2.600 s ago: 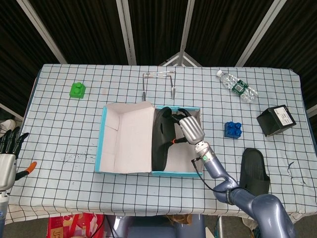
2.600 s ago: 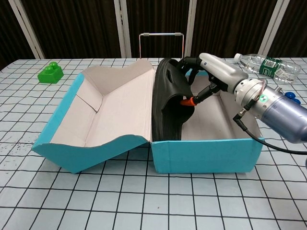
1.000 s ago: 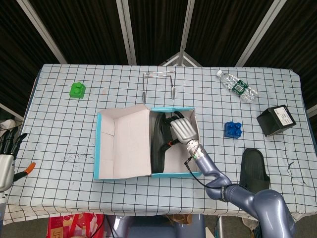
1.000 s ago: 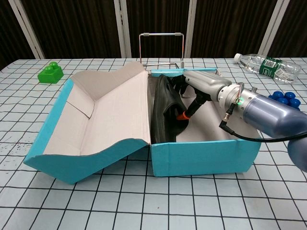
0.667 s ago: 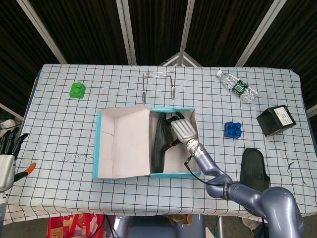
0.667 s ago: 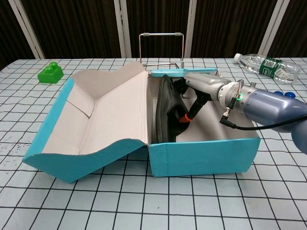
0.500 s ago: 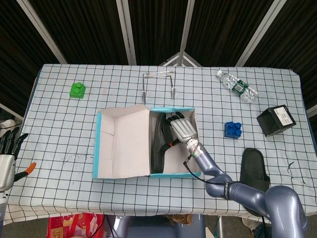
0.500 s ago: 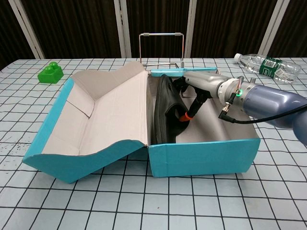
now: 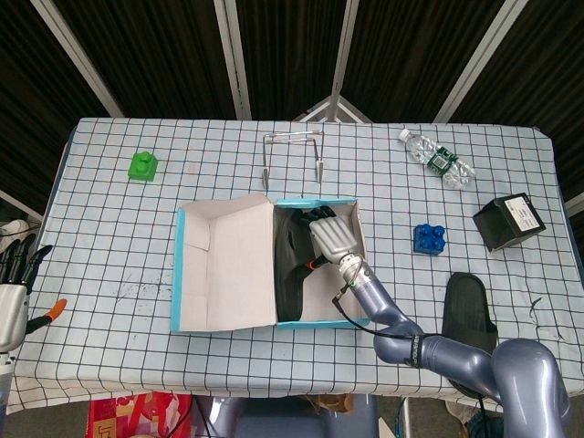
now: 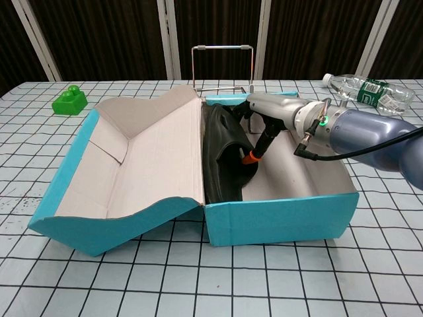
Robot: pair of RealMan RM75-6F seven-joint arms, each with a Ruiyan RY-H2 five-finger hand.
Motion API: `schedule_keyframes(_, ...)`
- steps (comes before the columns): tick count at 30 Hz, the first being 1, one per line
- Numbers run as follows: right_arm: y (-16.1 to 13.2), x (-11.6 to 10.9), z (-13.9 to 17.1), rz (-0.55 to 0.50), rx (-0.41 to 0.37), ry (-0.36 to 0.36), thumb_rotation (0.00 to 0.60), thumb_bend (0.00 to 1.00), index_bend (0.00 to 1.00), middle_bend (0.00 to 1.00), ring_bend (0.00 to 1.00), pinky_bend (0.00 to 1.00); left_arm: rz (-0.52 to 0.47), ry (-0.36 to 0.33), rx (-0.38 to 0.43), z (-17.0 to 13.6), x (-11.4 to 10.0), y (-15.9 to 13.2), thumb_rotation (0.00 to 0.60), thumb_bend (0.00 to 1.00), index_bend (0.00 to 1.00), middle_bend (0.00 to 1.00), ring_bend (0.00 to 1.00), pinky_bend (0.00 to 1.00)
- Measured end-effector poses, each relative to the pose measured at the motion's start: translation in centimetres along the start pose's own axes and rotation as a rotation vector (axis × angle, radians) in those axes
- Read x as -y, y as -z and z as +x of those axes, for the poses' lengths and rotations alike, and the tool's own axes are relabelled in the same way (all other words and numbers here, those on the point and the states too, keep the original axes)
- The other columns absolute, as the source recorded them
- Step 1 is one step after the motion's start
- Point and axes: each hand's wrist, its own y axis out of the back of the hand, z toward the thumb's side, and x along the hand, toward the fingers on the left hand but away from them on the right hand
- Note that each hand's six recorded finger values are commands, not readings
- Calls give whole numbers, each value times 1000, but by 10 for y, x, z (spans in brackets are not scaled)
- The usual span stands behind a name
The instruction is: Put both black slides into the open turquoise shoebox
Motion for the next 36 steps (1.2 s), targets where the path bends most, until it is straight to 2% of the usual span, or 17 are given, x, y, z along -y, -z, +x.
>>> schedule_keyframes(8,-1,1,0,11,8,-26,600,253,227,134,25,0,5,3,2,0,1,0,600,258,145,0,9,128)
schedule_keyframes(15,-1,-1,1,19,17,-47,600,236,193,120,5,0,9,5,2,0,2,-1,600,258,145,0,9,128)
schedule_keyframes(36,-7,-26,4,125,51,-109,600,235,174,110,0,0,1,11,7,0,1,-1,600,259,145,0,9,128)
